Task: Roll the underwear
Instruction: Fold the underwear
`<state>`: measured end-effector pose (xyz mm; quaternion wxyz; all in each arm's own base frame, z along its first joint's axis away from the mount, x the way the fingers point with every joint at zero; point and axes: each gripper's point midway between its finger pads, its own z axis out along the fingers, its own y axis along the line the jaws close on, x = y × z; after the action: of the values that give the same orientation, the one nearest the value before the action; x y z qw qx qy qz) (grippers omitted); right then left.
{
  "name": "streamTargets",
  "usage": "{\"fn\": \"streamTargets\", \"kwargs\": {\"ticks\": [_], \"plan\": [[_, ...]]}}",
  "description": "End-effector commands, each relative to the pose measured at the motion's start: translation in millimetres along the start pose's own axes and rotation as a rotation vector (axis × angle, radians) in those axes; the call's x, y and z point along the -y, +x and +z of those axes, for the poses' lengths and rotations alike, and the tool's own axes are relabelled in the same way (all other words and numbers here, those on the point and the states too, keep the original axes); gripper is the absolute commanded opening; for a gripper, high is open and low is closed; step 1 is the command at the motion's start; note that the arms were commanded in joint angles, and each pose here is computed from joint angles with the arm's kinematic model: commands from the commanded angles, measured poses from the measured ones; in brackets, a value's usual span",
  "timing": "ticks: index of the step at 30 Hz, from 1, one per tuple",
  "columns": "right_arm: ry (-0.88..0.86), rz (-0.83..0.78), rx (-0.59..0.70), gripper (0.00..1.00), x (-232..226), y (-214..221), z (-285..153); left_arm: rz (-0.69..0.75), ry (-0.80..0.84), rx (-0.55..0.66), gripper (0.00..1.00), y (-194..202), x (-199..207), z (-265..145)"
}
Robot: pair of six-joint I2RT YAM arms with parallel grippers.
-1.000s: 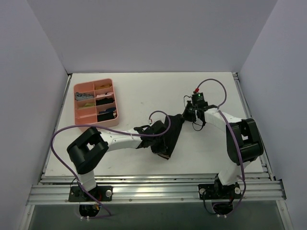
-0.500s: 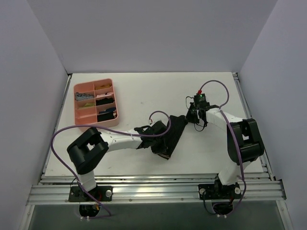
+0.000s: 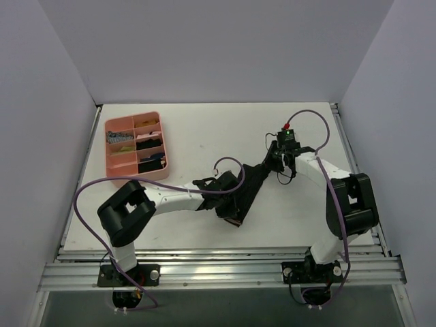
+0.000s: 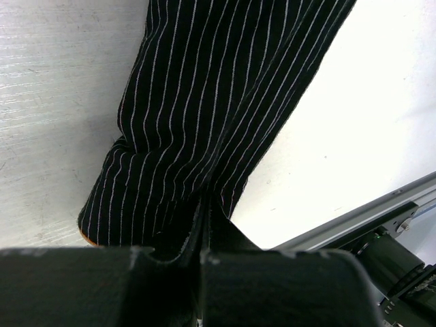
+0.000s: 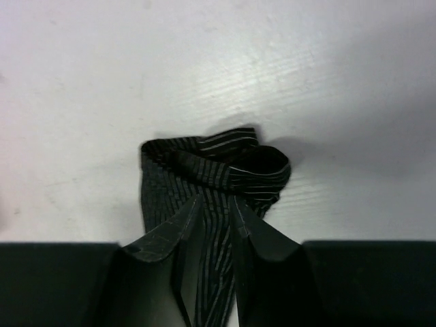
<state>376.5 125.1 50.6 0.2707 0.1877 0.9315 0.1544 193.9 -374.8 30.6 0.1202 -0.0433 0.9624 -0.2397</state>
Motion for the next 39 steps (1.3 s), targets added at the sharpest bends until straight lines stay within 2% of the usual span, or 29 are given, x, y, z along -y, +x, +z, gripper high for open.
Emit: {"fn": "streamTargets", "kwargs": {"ticks": [1, 5, 11, 18, 27, 33, 39], "plan": [[-0.092, -0.029, 0.076, 0.21, -32.8, -34.6, -32.8, 0.054, -0.151, -0.080, 0.02, 27.2, -38.8, 9.2], [-0.157, -0.065, 0.026, 0.26, -54.7, -27.6, -25.7, 0.059, -0.150, -0.079, 0.02, 26.5, -37.6, 9.5], [-0.164, -0.089, -0.085, 0.23, -68.2, 2.5, -5.7, 0.062, -0.154, -0.079, 0.02, 26.4, -37.3, 8.4], [-0.060, -0.076, -0.203, 0.22, -52.7, 39.8, 19.8, 0.062, -0.156, -0.075, 0.02, 28.2, -37.6, 6.4], [0.016, -0.073, -0.127, 0.19, -42.8, 20.6, 52.7, 0.038, -0.176, -0.101, 0.02, 49.0, -49.0, 10.9], [-0.029, -0.020, -0.076, 0.19, -56.5, 16.6, 52.4, 0.040, -0.196, -0.109, 0.02, 52.9, -53.4, 18.5], [-0.086, -0.053, -0.094, 0.19, -78.6, 24.5, 43.3, 0.058, -0.196, -0.105, 0.04, 47.2, -42.6, 14.5]]}}
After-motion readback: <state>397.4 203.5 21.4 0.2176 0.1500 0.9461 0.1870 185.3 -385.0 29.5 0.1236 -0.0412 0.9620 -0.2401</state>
